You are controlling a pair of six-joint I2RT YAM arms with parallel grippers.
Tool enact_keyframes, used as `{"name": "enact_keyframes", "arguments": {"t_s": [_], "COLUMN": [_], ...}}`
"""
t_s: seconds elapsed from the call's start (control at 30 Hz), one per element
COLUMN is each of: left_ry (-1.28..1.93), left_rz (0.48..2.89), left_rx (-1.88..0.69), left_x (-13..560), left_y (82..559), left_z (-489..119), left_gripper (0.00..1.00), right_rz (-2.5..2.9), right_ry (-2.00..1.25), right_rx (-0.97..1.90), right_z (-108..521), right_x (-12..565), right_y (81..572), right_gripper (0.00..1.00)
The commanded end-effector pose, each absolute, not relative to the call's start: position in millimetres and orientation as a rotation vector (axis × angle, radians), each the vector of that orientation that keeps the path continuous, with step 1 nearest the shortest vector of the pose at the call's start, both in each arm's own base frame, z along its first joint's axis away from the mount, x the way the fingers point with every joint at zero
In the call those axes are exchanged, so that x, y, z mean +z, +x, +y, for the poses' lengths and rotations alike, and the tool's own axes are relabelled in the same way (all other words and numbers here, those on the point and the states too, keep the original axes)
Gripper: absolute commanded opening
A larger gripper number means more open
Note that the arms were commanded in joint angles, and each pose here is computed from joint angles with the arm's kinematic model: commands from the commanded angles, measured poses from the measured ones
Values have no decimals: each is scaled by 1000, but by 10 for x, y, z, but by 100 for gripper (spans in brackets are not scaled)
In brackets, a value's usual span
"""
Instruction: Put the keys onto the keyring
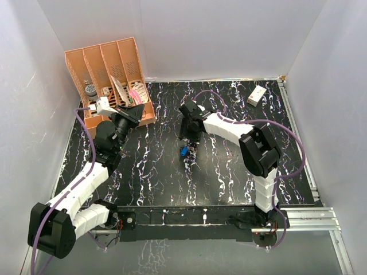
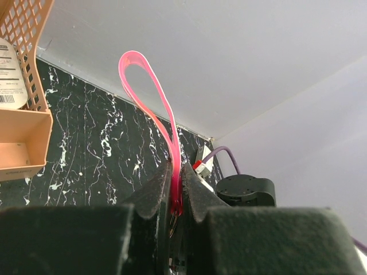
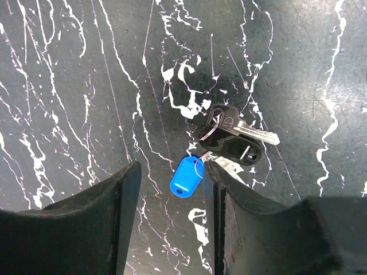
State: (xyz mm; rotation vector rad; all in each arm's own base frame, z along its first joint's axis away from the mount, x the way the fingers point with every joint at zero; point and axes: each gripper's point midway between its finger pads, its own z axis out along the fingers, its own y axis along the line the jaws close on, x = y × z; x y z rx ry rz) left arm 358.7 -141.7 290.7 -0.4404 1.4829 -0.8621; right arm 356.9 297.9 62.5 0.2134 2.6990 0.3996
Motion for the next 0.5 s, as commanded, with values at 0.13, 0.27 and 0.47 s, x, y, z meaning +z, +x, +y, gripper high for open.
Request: {"name": "enact_keyframes", "arguments": {"t_s": [0.13, 0.27, 0.47], "left_ry": [-418, -415, -415], "left_rz": [1433, 1431, 1432], "left_rx": [-860, -861, -859], "left_x": [3056, 3063, 3062], "left_y": [3505, 3501, 3504], "left_z": [-1367, -1369, -1368], "left_gripper": [0, 0, 0], "right_rz": [2662, 2662, 2651], "right_ry": [292, 307, 327], "right_rx": [419, 404, 398], "right_z": [2986, 2946, 2893], "right_x": [553, 516, 490], "right_y": [3654, 3685, 3743], "right_gripper": [40, 38, 37]}}
